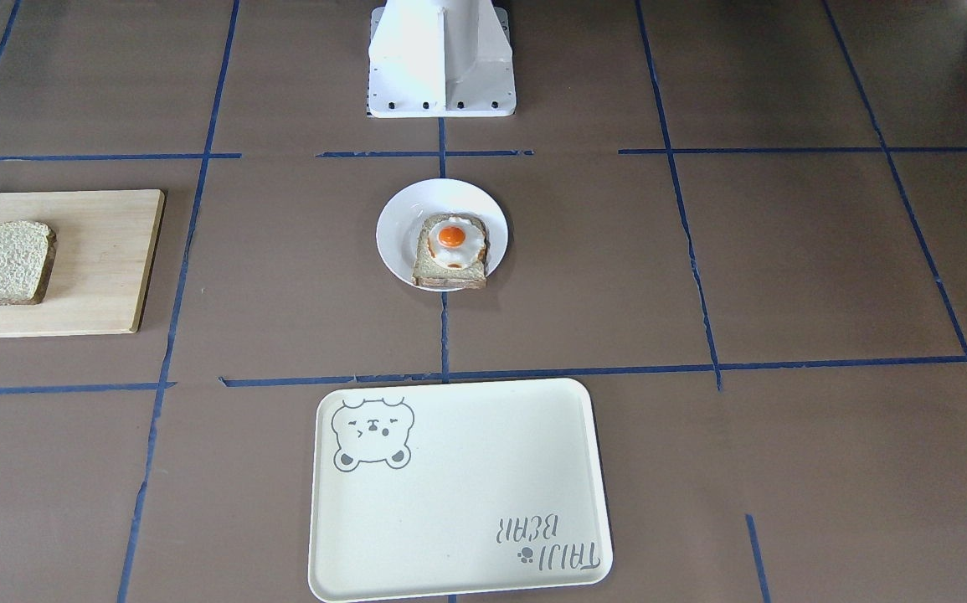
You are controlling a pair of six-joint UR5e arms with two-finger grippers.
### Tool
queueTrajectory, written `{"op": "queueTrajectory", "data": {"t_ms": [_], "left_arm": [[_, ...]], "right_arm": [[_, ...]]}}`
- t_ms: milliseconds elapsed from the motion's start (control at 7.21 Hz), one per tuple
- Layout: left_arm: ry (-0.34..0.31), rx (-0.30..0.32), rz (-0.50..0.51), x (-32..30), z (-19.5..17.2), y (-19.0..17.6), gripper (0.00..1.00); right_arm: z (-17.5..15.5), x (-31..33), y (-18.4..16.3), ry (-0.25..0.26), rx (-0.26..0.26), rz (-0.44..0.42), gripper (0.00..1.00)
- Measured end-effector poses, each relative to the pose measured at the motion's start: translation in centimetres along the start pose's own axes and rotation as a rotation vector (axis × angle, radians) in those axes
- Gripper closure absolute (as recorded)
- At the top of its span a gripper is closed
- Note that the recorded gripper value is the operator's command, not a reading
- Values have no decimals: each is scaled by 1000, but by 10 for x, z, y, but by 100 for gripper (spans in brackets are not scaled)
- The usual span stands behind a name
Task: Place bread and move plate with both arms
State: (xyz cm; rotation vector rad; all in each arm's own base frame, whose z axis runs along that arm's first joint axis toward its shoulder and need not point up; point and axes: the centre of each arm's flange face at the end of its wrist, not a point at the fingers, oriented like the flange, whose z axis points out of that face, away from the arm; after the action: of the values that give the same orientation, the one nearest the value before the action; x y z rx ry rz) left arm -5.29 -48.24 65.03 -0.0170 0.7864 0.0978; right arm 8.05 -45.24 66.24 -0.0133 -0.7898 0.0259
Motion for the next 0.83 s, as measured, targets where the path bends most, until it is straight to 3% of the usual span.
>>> {"op": "queueTrajectory", "data": {"t_ms": [832], "left_arm": [[0,1,1,0,1,1,0]], "right_arm": [[1,1,0,1,2,3,0]]}}
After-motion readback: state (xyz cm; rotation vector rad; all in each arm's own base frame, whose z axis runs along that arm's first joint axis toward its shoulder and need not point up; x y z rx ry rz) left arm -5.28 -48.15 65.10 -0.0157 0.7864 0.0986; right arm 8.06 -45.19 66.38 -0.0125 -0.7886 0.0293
